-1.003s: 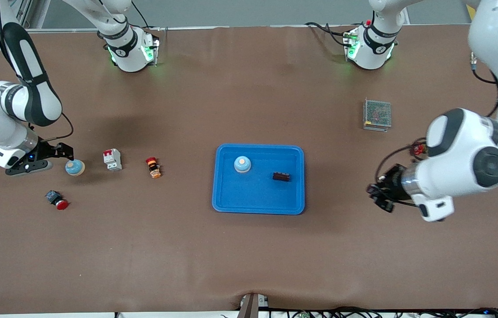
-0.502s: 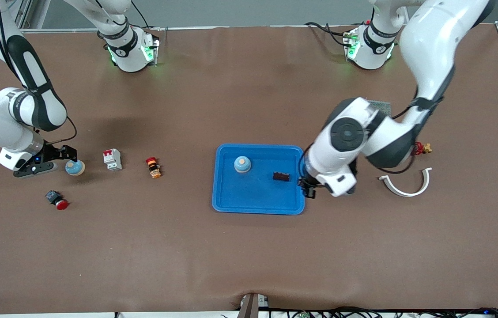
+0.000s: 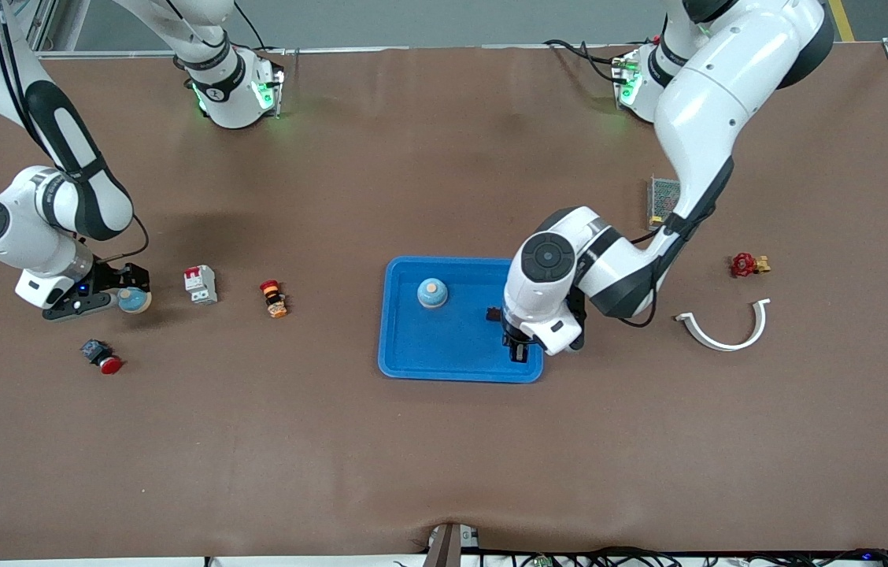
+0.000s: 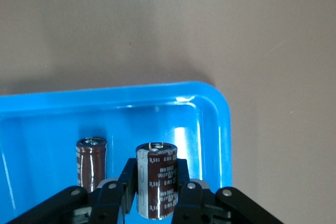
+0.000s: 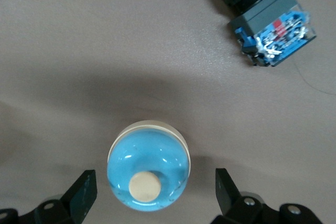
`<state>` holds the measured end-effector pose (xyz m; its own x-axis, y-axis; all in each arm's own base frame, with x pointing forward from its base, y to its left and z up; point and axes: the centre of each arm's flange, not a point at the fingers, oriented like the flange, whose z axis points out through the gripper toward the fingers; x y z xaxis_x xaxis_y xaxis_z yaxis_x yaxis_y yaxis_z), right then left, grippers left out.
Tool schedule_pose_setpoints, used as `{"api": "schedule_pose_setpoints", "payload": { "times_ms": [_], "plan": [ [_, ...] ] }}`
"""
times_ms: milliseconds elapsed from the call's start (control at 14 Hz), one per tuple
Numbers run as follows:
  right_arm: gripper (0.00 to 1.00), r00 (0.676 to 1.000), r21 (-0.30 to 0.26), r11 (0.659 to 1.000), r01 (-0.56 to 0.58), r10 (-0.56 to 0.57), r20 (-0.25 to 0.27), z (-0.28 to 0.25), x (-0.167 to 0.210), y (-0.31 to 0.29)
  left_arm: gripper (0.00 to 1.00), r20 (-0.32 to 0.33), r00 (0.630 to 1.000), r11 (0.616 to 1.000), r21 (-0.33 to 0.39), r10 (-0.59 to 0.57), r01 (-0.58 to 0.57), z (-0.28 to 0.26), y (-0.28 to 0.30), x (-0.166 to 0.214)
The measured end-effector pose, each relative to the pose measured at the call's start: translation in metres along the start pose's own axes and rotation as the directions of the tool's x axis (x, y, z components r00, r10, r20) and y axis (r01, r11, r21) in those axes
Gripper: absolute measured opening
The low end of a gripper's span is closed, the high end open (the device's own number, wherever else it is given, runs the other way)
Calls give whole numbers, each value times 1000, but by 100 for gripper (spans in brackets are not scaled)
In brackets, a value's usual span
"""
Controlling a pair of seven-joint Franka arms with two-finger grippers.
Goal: Place electrolytic capacitor and blue bell in tray
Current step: 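Place the capacitor in the tray while the right gripper grasps the bell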
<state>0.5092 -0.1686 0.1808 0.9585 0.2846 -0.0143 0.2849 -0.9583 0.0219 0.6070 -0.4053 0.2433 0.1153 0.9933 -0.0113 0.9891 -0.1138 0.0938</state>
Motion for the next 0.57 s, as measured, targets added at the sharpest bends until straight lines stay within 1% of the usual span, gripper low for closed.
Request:
{"api": "schedule_pose_setpoints", "payload": {
  "times_ms": [215,573],
  "plan": [
    [100,1000,1,1000,2,-2,1,5,0,-1,34,2,1000,1000,-12,-6,6,11,-8,-15],
    [100,1000,3,1000,4,-4,2,11,0,-2,34,-22,1000,999,-36,1,-2,34,-12,-20]
  ]
}}
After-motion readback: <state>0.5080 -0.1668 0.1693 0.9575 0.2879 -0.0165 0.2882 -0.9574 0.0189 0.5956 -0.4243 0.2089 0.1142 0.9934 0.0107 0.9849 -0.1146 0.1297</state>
